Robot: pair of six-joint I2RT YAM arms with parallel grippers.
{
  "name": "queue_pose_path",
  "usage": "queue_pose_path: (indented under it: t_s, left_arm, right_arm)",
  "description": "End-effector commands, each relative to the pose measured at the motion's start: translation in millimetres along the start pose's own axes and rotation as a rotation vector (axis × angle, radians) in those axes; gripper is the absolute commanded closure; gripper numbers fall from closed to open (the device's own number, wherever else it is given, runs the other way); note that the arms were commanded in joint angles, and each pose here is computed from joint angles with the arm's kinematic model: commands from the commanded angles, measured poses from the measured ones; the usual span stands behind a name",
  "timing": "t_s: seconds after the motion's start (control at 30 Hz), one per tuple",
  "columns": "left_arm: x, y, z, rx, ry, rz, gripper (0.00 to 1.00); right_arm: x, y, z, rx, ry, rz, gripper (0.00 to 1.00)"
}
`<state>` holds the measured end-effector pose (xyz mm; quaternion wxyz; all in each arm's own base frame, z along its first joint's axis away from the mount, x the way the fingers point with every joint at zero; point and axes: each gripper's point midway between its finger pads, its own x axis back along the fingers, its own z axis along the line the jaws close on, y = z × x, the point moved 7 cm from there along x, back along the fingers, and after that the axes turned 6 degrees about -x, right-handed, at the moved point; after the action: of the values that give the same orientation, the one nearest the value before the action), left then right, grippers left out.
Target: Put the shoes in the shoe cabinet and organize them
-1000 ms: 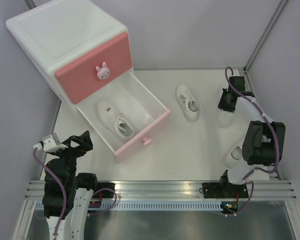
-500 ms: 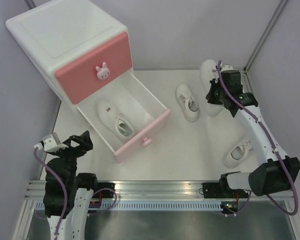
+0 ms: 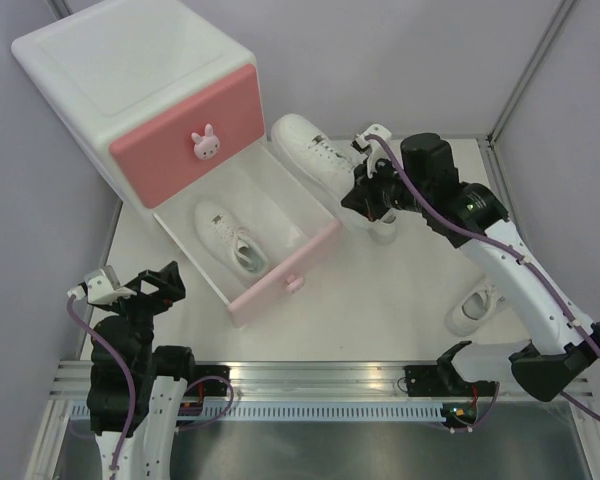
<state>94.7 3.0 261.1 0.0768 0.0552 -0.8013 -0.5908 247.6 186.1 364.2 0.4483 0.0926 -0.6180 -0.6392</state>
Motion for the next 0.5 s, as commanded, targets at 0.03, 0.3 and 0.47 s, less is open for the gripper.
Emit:
queue_pose_path:
  t_s: [0.03, 0.3, 0.47]
  left_arm:
    - [3.3, 7.1, -0.8, -0.001, -0.020, -0.067, 0.00]
    - [2.3, 6.2, -0.9, -0.004, -0.019, -0.061, 0.00]
    - [2.3, 6.4, -1.1, -0.005, -0.021, -0.062, 0.00]
  right_arm:
    - [8.8, 40.4, 37.4, 0.264, 0.177, -0.095, 0.99]
    - [-25.9, 38.5, 81.4, 0.490, 0.241, 0.073, 0.99]
    - [-50.2, 39.9, 96.5, 0.582, 0.252, 0.128, 0.99]
